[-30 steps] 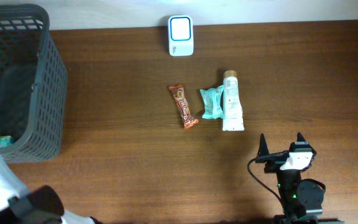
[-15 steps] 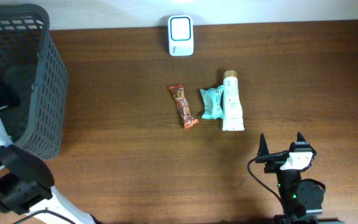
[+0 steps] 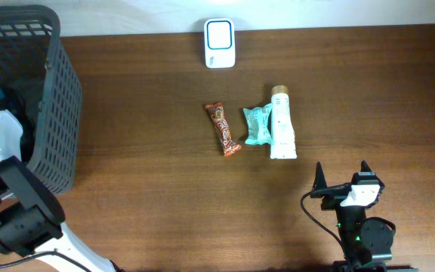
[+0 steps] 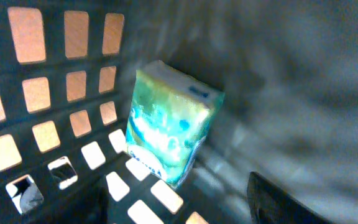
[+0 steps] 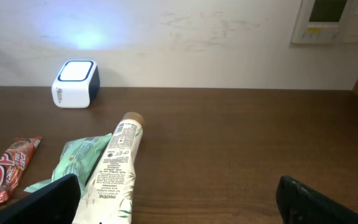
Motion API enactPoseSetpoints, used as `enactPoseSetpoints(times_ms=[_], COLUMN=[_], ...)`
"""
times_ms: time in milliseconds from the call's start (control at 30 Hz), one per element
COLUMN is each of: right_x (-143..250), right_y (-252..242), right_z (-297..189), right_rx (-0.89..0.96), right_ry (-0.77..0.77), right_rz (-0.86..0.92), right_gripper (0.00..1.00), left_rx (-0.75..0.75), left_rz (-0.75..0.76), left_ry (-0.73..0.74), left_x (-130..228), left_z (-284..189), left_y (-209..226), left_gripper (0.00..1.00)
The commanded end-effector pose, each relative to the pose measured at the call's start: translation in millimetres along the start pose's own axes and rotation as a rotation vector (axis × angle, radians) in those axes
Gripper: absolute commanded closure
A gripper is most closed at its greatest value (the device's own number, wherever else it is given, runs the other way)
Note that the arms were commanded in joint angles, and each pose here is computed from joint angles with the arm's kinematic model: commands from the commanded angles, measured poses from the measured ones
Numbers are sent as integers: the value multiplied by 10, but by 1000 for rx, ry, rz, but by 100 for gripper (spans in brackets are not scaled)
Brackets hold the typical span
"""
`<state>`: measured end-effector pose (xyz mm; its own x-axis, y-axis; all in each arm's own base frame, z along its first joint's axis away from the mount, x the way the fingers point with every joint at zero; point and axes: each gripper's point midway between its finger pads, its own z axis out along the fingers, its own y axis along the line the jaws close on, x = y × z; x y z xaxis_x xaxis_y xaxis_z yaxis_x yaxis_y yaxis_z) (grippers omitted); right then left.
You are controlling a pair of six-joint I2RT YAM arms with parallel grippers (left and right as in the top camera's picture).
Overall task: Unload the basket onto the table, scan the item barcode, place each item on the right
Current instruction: 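Grasp the small teal tissue pack in the basket with the left gripper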
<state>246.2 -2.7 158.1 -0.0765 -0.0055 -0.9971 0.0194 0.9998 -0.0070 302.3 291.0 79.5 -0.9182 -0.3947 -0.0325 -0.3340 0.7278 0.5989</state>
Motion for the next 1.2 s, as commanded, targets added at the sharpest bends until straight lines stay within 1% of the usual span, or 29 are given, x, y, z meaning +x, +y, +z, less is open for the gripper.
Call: enactPoseSetpoints(times_ms=[0,33,100,167,267,333,367,400,433,467,500,533,567,633,667,733,767,800,867,933,1067,1167], right_x=[29,29,29,29,29,29,29,29,29,29,29,29,29,29,29,29,29,29,29,29,29,29], right_y=[-19,-19,-19,-19,-19,-19,-19,-19,-19,-19,-19,-19,-19,-19,-19,-19,-19,-19,-19,-19,-19,-19], right_z=[1,1,1,1,1,1,1,1,1,1,1,1,1,1,1,1,1,1,1,1,1,1], right_rx=[9,9,9,9,9,9,9,9,9,9,9,9,9,9,9,9,9,9,9,9,9,9], right_ry=[4,4,4,4,4,4,4,4,4,4,4,4,4,4,4,4,4,4,4,4,4,4], right_rz=[-6,-6,-6,-6,-6,-6,-6,-6,-6,-6,-6,-6,-6,-6,-6,-6,-6,-6,-6,-6,-6,-6], right_gripper=[1,1,1,1,1,1,1,1,1,1,1,1,1,1,1,1,1,1,1,1,1,1], left_rx=[-17,-18,13,139,126,121,118,114,114,117,135,148,155,156,155,149,144,155,228,260,289,347], left_rz=[2,-12,-29,24,9,-6,-12,-27,-34,-38,-41,-41,-41,-40,-71,-186,-252,-269,-309,-332,-310,-312], left_ry=[5,0,-1,-3,-3,-12,-17,-30,-40,-47,-57,-61,-63,-58,-64,-118,-180,-234,-403,-480,-450,-506], left_x=[10,-3,-7,20,57,57,49,14,-9,-27,-48,-56,-60,-49,-74,-211,-334,-423,-635,-672,-591,-661], left_z=[92,116,186,263,406,476,490,501,503,502,498,494,492,489,444,236,8,-181,-749,-993,-979,-1129], left_y=[-1,22,34,-118,-55,-31,-13,14,20,18,-11,-33,-46,-50,-29,94,214,272,407,504,428,404], left_gripper=[35,29,29,28,26,30,34,52,66,73,88,96,100,100,100,100,100,100,100,100,100,100])
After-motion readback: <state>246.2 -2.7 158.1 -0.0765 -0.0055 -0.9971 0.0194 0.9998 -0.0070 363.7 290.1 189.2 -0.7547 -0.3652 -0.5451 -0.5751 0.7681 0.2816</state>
